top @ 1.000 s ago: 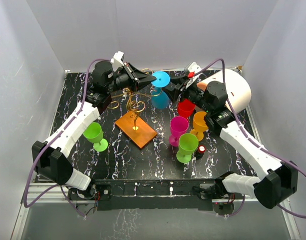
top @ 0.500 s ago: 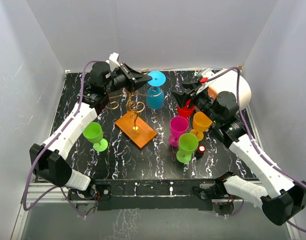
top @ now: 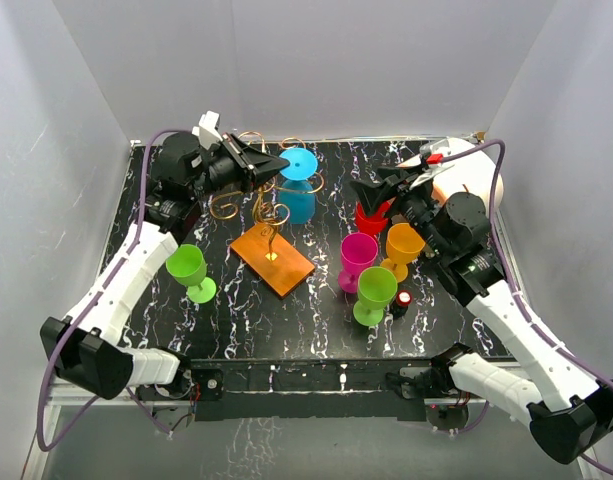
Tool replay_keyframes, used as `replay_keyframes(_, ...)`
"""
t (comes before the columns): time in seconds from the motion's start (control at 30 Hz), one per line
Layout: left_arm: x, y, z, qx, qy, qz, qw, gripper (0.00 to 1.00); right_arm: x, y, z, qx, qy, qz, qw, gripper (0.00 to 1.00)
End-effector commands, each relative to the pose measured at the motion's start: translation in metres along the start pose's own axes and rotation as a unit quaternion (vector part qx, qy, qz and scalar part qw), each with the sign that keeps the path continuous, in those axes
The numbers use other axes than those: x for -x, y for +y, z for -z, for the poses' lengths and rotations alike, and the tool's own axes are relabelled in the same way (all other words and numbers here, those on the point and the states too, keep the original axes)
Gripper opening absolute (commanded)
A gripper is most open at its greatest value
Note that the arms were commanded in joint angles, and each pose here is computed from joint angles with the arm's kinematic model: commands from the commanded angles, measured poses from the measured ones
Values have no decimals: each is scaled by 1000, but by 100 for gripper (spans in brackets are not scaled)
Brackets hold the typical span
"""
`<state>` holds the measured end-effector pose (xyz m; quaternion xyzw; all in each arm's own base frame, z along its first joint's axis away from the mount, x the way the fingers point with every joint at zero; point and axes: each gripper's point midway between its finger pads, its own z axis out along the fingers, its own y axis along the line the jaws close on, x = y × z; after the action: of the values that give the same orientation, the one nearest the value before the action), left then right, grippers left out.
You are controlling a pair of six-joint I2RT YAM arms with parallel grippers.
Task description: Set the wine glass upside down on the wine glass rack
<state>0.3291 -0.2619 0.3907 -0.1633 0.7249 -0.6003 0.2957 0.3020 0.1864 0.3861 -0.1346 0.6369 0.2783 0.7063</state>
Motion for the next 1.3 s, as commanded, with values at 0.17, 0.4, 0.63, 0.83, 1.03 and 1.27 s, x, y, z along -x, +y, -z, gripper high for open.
replay_keyframes(0.17,-26,-2,14,-17,51,-1,999,0,17,3,2,-6,-34,-43,998,67)
replay_keyframes(0.4,-39,-10,5,-27,69,-6,997,0,13,-2,1,-17,-33,-46,998,67)
replay_keyframes(0.63,-44,-12,-11,-30,80,-7,996,0,9,-5,2,-26,-30,-47,998,68)
replay_keyframes(0.83,-28,-22,-16,-29,41,-36,998,0,8,-6,3,-28,-29,-49,998,68)
replay_keyframes(1.03,-17,-21,-26,-14,26,-55,998,0,8,-6,3,-30,-28,-50,998,68)
replay_keyframes(1.27,-9,-4,-27,26,3,-75,997,0,8,-8,4,-34,-27,-49,998,69)
